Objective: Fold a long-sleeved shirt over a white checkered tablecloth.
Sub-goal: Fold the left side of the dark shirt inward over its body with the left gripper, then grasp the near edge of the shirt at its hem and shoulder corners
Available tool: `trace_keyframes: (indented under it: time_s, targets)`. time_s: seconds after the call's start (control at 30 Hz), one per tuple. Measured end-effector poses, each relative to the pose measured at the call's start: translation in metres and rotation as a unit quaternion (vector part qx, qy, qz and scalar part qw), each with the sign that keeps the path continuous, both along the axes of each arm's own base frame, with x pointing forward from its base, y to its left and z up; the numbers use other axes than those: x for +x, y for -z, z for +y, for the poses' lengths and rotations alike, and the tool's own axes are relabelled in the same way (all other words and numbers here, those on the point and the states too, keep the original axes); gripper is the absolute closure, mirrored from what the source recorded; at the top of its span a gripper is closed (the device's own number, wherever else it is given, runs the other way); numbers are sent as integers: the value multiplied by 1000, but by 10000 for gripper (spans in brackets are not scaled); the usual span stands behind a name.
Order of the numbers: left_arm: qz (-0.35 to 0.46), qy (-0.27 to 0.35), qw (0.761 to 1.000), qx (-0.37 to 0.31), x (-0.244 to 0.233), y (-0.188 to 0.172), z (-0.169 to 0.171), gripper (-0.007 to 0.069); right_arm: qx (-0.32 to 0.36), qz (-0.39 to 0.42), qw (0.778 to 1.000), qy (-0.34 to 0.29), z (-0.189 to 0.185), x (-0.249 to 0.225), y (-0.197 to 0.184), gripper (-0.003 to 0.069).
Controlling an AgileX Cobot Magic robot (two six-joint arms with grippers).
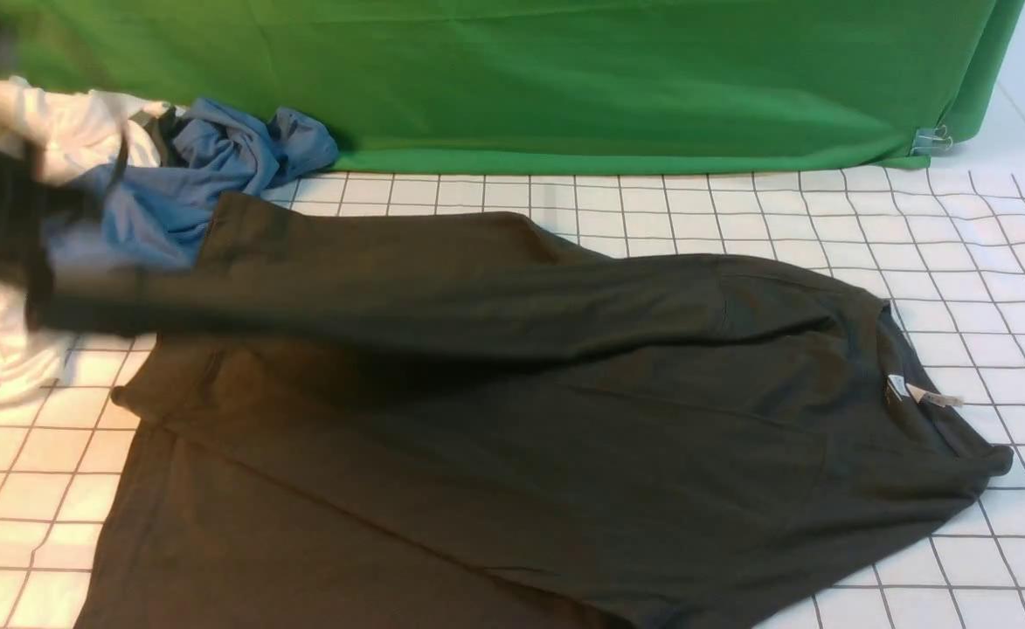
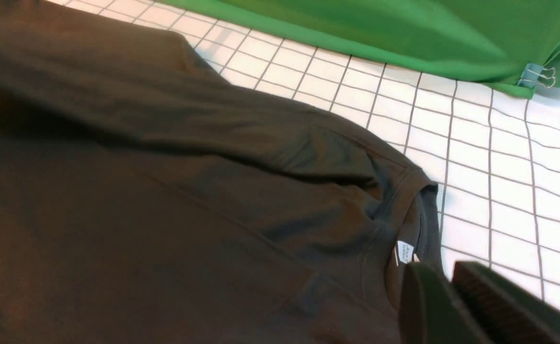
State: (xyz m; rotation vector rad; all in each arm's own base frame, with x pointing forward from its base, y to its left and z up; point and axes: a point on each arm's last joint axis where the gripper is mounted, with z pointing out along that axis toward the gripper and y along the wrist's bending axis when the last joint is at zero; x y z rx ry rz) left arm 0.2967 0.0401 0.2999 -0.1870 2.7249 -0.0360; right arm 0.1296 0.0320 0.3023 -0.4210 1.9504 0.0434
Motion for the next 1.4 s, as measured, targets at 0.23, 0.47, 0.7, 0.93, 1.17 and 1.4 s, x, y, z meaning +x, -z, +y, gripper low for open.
trace_keyframes:
  time_s: [0.23,0.47,0.7,0.93,1.17,1.4]
  targets:
    - [-3,-24,1000,4,-23,82,5,656,1,0,1000,0,0,0,0,538]
    - [-13,-19,999,23,-18,116,9,626,1,0,1000,0,0,0,0,536]
    - [-3,-15,1000,28,-14,120,10,447,1,0,1000,0,0,0,0,536]
    - [21,-15,1000,3,-7,72,8,100,-23,45,999,-8,0,-2,3,554]
    - [34,130,991,4,-35,29,-62,20,-77,168,982,-32,5,13,-16,617]
    - [147,330,929,78,-82,55,-127,56,-146,229,953,-135,37,33,-26,595]
